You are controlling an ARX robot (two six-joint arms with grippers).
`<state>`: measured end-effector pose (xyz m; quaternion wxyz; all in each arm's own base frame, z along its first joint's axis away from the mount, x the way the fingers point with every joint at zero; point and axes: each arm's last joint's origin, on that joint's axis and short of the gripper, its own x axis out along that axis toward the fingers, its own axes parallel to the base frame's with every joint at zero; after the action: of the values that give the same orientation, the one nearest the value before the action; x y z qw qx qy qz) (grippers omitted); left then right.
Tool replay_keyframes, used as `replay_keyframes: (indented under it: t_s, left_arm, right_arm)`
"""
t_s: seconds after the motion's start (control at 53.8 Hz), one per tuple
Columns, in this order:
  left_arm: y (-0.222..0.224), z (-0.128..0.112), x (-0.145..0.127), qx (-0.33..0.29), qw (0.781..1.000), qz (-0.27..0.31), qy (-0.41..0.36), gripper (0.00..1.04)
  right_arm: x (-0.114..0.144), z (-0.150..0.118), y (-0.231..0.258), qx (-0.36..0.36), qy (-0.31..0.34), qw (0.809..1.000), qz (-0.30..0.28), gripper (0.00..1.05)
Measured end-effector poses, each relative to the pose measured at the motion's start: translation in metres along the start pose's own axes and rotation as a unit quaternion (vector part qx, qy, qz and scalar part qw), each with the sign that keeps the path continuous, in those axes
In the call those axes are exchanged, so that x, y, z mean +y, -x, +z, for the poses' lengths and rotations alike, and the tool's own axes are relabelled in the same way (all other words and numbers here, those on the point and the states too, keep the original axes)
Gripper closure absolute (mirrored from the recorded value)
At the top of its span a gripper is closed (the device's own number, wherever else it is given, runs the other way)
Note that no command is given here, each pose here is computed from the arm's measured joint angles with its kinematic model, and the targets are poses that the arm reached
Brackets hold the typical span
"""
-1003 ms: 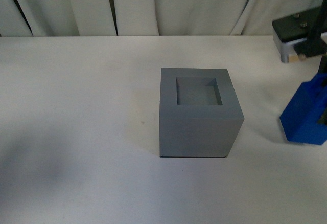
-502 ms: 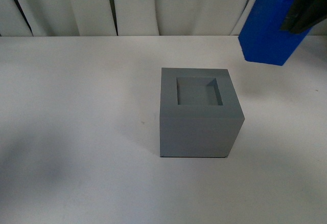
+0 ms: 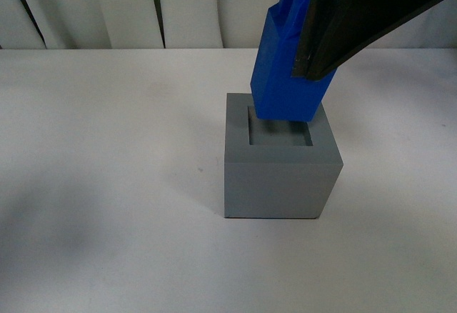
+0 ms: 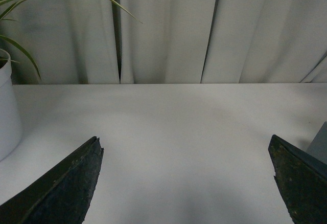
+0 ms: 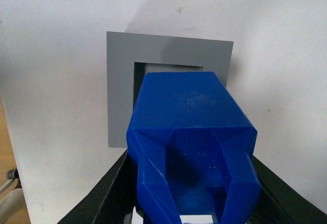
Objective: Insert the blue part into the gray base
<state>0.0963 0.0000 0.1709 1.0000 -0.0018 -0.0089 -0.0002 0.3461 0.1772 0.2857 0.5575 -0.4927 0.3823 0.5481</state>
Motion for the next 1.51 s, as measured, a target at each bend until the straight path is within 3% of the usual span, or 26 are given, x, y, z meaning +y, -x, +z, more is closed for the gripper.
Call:
replay_keyframes:
  t_s: [0.576, 1.449, 1.505]
  left_arm:
    - [0.000, 0.000, 0.000, 0.000, 1.000, 0.000, 0.000, 0.06]
    - [0.000, 0.000, 0.000, 0.000, 1.000, 0.000, 0.000, 0.06]
    - [0.000, 0.000, 0.000, 0.000, 1.000, 0.000, 0.000, 0.06]
  right_arm:
    - [-0.001, 0.007, -0.014, 0.007, 0.004, 1.000, 0.015, 0.58]
    - [0.005, -0.003, -0.028, 0.023, -0.004, 0.999, 0.034, 0.58]
    - [0.005, -0.003, -0.029, 0.022, -0.003, 0.999, 0.033, 0.53]
